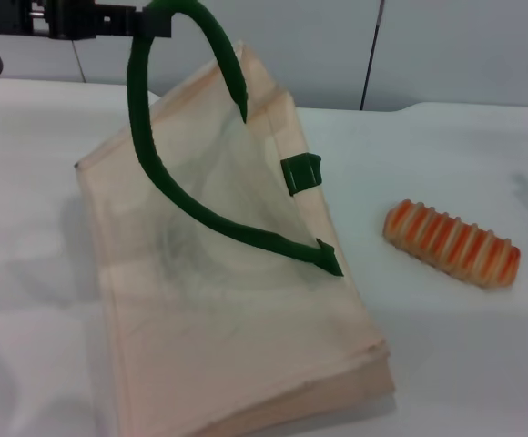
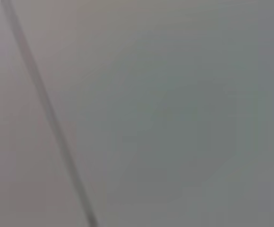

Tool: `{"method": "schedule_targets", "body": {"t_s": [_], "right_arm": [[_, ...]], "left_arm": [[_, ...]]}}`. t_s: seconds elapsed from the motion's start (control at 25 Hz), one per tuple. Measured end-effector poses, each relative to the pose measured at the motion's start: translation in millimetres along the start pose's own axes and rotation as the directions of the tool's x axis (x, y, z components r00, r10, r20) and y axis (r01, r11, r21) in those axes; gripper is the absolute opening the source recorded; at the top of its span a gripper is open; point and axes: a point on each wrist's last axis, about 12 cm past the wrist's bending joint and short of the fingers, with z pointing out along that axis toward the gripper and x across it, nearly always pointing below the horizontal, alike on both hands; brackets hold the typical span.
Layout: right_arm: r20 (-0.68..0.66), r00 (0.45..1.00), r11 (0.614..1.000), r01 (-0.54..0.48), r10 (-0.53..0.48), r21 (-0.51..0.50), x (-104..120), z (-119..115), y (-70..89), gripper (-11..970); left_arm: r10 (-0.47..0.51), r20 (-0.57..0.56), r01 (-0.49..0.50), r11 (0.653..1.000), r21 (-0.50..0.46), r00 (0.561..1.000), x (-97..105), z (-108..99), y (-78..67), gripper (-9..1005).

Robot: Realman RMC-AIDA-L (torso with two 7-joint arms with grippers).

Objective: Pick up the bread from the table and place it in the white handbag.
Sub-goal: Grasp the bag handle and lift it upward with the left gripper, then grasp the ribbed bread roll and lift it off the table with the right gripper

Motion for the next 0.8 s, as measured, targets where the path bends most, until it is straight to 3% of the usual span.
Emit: {"method": "schedule_targets", "body": {"t_s": [0.12,0.28,0.48,0.64,0.8], "right_arm": [[-0.110,0.991,0.992,0.060,-0.073,-0.115,-18,6,-1.5,894],[-0.280,0.931,0.955,0.166,-0.234,-0.247,-36,13,-2.0,893],[-0.365,0.837,0.869,0.234,-0.408,-0.437,-43,8,12.9,893],[-0.410,0.744,0.798,0.266,-0.527,-0.541,-47,4,22.6,893],[-0.421,0.687,0.743,0.262,-0.592,-0.616,-48,4,32.3,893]], "left_arm": [[-0.002,-0.002,0.002,1.000,0.001,1.000,0,0,0.1,151],[-0.006,-0.002,0.006,1.000,-0.005,1.000,2,0,0.7,153],[-0.028,-0.003,0.028,0.999,-0.025,1.000,9,-6,1.7,155],[-0.046,-0.006,0.046,0.998,-0.036,0.999,14,-9,2.7,157],[-0.054,-0.006,0.054,0.998,-0.041,0.999,18,-10,3.3,158]]}}
